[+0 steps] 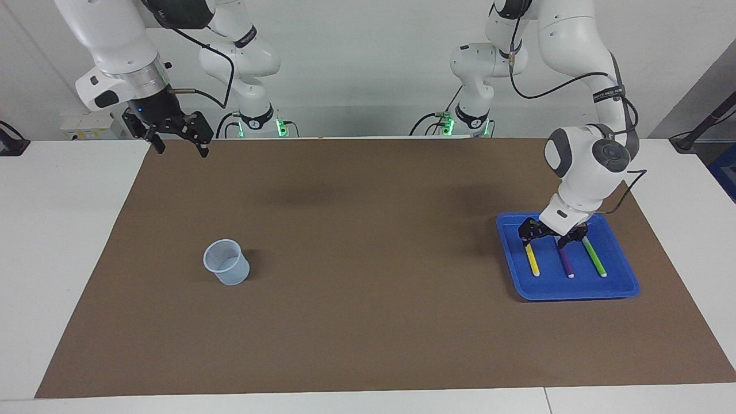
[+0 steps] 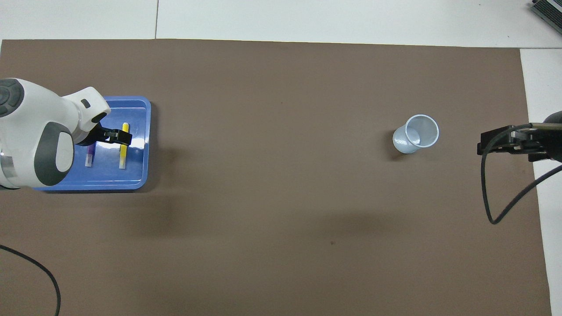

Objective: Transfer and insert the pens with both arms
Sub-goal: 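Move the left gripper over the yellow pen in the blue tray, then lower the left gripper and close it on the yellow pen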

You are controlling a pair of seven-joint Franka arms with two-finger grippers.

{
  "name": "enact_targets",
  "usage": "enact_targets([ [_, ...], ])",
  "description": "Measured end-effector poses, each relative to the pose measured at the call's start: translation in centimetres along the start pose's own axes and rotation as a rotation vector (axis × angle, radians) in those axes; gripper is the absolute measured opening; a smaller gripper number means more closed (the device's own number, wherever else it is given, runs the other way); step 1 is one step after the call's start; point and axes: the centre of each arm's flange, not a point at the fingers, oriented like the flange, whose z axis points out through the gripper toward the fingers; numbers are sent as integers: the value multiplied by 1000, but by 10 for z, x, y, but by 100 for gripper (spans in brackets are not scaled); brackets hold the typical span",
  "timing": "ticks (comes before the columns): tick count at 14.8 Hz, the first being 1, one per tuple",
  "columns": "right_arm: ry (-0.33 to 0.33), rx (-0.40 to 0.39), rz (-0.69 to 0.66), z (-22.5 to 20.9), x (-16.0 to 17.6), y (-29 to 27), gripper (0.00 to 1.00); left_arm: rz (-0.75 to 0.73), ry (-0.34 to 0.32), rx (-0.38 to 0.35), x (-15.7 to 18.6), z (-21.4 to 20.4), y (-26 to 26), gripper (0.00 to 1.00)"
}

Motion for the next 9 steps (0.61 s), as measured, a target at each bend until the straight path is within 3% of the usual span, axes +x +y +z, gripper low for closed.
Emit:
enact_targets([
  [9, 0, 0, 0, 0, 0, 0, 100, 41, -17, -6, -28, 47, 7, 100],
])
